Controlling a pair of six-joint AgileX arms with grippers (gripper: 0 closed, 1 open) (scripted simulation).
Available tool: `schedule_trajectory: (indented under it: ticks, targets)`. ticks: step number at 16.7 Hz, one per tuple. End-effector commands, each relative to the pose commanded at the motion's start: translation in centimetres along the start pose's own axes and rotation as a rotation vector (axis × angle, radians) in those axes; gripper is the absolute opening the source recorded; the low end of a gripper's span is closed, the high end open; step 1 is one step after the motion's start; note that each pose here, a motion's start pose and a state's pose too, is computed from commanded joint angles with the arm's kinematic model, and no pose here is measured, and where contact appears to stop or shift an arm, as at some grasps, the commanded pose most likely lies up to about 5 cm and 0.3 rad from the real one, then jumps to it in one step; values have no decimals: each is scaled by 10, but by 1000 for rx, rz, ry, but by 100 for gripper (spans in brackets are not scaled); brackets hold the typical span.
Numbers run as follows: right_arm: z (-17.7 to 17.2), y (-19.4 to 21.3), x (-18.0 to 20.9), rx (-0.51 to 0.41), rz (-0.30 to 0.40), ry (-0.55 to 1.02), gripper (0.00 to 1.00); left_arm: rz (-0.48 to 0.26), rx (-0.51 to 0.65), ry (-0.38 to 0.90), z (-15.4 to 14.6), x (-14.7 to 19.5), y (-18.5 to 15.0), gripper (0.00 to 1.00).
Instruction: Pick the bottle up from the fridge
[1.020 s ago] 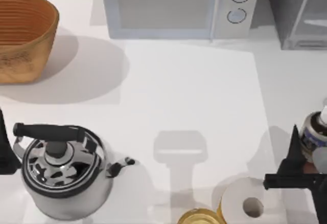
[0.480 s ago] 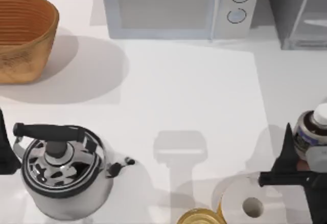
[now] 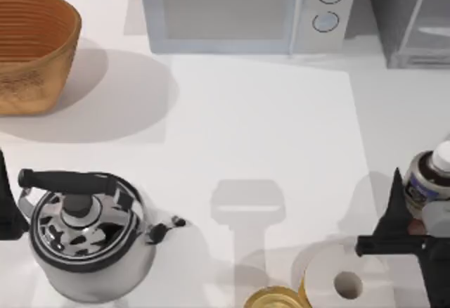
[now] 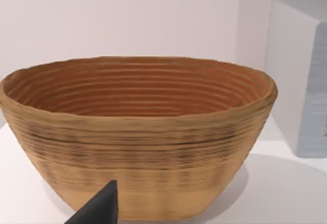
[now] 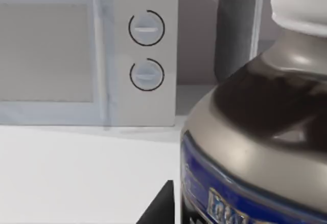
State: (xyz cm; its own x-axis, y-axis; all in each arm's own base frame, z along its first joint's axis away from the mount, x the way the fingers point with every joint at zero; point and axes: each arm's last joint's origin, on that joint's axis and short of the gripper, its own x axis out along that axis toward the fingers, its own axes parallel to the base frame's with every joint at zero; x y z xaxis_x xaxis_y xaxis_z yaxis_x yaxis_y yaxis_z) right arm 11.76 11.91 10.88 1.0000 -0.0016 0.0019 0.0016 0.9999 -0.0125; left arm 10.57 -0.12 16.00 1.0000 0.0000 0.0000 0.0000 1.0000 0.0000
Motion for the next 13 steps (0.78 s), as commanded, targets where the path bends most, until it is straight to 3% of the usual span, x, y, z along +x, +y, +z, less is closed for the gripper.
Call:
schedule_trajectory:
  ticks: [11,13]
  targets:
    - [0,0,0,0,0,0,98,0,0,0,0,0,0,100]
    - [0,0,0,0,0,0,100,0,0,0,0,0,0,100]
